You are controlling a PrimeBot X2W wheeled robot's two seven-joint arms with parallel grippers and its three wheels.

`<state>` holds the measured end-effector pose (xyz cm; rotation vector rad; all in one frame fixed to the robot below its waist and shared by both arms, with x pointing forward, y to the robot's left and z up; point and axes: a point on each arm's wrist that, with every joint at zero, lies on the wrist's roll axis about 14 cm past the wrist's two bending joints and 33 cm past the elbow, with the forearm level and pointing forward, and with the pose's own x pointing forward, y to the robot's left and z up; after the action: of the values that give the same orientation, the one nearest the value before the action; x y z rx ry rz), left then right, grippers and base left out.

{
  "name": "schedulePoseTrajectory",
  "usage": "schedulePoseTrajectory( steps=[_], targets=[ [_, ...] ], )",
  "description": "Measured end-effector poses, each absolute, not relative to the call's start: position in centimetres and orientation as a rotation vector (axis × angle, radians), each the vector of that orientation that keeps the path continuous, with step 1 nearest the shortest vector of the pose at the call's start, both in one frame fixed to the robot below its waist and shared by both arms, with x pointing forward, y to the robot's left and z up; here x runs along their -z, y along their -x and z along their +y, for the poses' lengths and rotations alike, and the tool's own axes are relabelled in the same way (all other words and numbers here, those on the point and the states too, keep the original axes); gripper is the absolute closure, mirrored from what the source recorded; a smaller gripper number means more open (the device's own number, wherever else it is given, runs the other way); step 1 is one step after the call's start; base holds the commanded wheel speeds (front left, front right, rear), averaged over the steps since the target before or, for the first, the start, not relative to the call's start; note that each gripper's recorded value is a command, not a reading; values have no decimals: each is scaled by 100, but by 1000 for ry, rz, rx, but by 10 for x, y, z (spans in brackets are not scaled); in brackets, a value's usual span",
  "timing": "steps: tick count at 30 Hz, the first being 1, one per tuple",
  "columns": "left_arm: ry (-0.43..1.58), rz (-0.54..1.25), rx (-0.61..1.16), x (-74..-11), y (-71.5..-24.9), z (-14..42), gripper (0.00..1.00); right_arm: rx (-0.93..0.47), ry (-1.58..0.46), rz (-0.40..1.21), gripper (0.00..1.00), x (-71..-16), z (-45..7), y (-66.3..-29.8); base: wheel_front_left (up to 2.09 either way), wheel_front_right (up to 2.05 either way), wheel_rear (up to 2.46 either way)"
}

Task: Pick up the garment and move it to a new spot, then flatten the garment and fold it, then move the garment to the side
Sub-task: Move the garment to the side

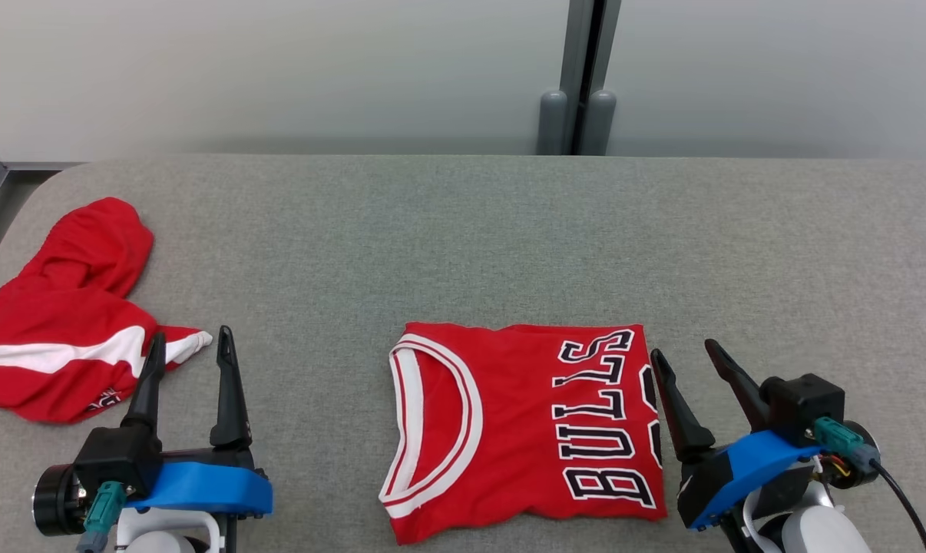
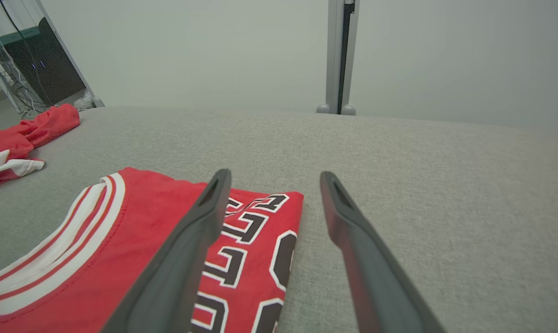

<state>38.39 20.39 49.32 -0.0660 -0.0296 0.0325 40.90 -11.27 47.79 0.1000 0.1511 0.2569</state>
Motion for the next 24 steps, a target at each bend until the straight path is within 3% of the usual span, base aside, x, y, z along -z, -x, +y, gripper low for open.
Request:
schedulePoseTrajectory(
  steps=[14, 24],
  targets=[
    [67, 5, -90, -481, -377, 218, 0, -286, -88, 425, 0, -392, -98, -408, 0, 0, 0],
    [70, 9, -109, -479, -380, 225, 0, -314, -120, 528, 0, -365, -86, -401, 0, 0, 0]
  ],
)
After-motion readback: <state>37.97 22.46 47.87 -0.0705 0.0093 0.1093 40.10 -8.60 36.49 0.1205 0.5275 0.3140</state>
